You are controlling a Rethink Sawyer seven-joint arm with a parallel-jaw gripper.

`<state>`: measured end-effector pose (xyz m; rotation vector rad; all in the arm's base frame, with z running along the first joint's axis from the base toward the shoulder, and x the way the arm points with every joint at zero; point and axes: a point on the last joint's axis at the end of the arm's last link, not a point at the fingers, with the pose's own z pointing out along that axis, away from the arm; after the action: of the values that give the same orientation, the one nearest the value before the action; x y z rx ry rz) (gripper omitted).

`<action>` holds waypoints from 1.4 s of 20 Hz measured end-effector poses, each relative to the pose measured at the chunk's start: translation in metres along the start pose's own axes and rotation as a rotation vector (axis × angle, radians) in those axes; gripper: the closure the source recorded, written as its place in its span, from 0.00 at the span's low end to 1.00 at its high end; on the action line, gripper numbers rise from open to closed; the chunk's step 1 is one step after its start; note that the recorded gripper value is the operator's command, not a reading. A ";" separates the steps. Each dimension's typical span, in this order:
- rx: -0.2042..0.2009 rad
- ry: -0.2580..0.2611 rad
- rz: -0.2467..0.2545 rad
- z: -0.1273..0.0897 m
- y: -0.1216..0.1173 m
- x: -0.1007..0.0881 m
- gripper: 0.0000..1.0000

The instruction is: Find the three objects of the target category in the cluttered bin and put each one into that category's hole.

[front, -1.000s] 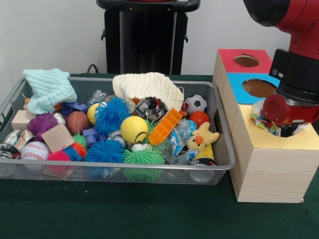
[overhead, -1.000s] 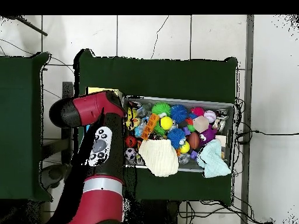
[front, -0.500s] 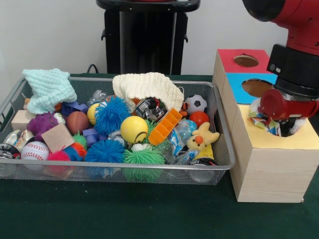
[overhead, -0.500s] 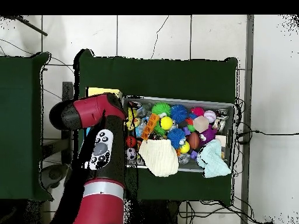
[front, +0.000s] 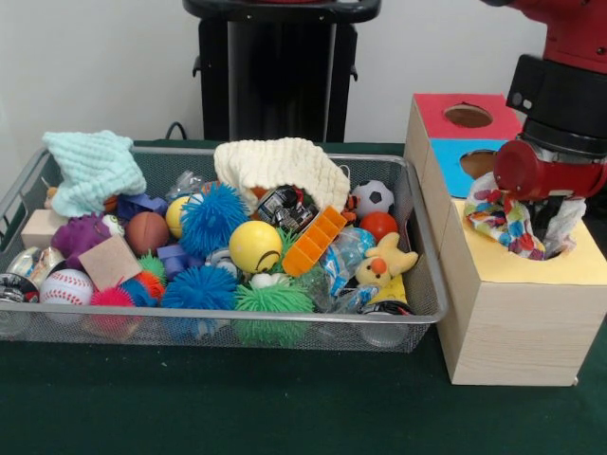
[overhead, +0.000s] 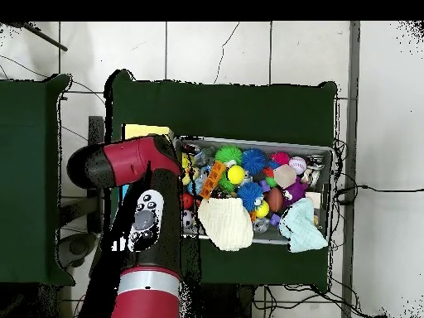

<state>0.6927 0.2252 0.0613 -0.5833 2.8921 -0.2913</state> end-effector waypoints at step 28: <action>-0.017 0.048 -0.006 0.012 0.009 0.009 1.00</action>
<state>0.6837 0.2277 0.0464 -0.5959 2.9424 -0.2855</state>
